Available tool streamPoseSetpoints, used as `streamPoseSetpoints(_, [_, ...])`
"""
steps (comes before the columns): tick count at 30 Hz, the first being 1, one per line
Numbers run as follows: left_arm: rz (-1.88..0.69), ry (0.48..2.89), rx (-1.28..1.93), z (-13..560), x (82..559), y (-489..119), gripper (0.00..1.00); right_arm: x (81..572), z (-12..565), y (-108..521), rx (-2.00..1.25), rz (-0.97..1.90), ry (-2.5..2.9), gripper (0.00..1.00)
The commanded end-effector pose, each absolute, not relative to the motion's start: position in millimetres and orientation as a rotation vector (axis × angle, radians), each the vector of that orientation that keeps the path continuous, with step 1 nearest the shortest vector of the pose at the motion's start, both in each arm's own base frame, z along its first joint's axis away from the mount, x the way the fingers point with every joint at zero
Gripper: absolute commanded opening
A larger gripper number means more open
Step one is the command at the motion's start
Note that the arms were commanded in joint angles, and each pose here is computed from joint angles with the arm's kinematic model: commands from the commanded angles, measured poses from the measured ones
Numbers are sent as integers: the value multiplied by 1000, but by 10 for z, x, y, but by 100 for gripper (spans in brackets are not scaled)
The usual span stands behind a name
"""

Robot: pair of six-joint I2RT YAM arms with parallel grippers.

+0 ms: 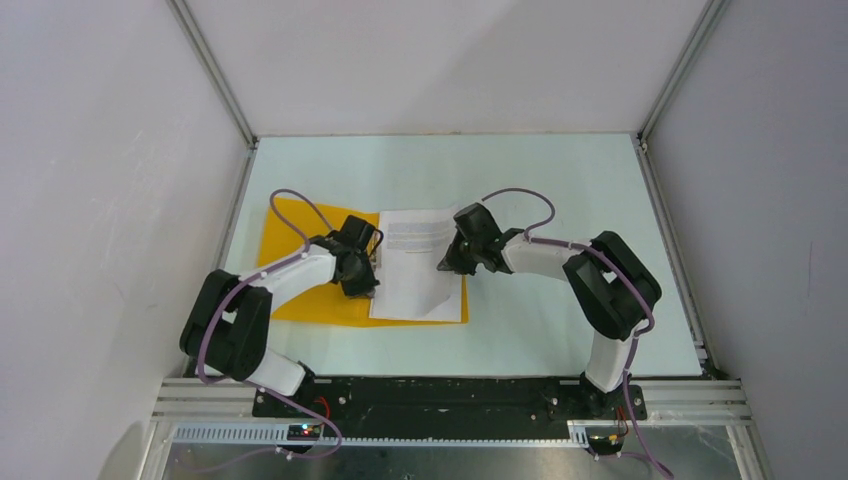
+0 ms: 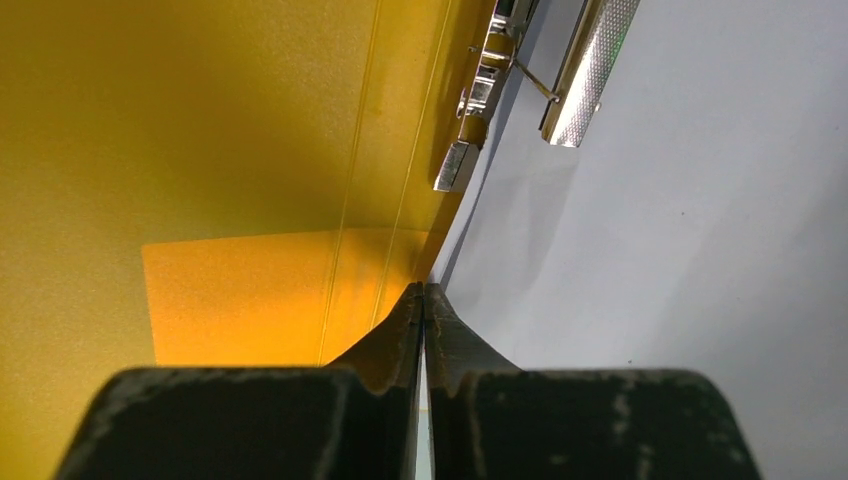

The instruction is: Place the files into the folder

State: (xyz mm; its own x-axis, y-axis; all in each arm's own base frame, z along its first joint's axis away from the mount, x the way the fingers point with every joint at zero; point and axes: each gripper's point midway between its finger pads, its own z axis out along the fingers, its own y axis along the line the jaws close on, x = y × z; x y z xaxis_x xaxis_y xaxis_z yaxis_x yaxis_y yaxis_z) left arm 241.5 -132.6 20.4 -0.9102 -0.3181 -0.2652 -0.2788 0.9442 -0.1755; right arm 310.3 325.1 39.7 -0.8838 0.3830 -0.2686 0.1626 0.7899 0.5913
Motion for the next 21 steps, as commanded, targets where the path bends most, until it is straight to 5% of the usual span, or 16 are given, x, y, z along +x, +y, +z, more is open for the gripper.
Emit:
streamPoseSetpoints(1, [-186,2778,-466,204,2440,-1332,6,3163,505,3396,389,849,2572,0])
streamPoseSetpoints(7, [-208,2754,-458,283,2449,-1345,8,3137,448,3399,398,831,2584,0])
streamPoseSetpoints(15, [-180,2655,-466,583,2533,-1230,31,3112,389,3344,386,773,2596,0])
streamPoseSetpoints(21, [-99,2650,-497,523,2572,-1130,25,3087,444,3408,359,805,2587,0])
